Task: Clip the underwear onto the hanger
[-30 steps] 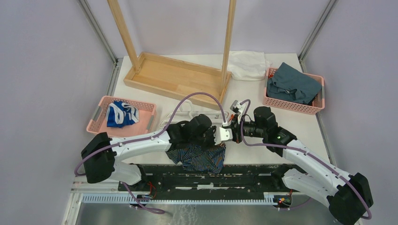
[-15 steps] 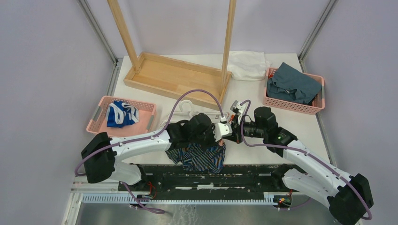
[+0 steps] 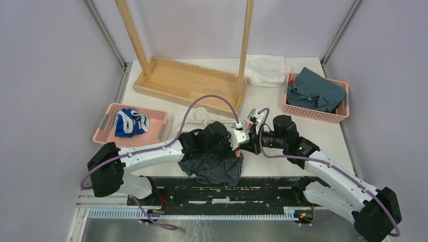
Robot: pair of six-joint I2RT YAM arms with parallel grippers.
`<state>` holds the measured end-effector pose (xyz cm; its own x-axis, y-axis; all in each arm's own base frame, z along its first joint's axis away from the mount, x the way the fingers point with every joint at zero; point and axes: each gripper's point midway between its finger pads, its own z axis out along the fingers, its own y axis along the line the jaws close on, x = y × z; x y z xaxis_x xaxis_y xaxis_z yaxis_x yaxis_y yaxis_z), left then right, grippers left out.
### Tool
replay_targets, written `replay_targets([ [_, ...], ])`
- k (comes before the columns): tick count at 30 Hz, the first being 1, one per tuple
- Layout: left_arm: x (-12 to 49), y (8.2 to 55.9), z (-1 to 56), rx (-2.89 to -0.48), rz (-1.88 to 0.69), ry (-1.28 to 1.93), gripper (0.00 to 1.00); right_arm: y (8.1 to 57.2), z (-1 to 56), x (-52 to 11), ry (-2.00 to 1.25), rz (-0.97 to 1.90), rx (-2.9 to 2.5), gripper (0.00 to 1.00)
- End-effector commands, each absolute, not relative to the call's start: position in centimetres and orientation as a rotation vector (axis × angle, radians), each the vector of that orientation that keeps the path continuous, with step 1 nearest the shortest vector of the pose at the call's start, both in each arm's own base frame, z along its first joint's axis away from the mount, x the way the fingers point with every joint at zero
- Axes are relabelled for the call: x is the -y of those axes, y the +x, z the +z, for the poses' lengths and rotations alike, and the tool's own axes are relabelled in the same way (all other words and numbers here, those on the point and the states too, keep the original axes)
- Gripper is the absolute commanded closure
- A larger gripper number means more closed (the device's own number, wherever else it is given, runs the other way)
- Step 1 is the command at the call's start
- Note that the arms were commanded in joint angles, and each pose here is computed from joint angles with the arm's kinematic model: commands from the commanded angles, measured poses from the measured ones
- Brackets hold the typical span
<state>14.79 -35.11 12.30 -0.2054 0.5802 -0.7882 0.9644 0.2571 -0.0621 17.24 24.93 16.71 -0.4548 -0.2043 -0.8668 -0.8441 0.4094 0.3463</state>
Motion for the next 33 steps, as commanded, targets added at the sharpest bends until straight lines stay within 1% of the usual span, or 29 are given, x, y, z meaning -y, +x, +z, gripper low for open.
replay_targets([
  [1,38.0,15.2,18.0,-1.745,-0.905,1.279,0.97,18.3,19.1,-25.2,-0.919,0.999,-1.776,0.99],
  [10,37.9,14.0,18.4,-1.722,-0.981,1.315,0.97,18.8,18.6,-24.7,-0.943,0.938,-1.758,0.99],
  [19,38.1,12.7,17.3,-1.741,-1.044,1.400,0.97,19.0,20.3,-24.8,-0.950,0.919,-1.687,0.99],
  [27,38.0,12.5,17.5,-1.730,-1.054,1.408,0.97,18.5,20.8,-25.1,-0.982,0.948,-1.659,0.99],
  [33,37.8,13.0,17.4,-1.735,-1.045,1.395,0.97,17.2,21.2,-25.7,-1.037,1.032,-1.626,0.99],
])
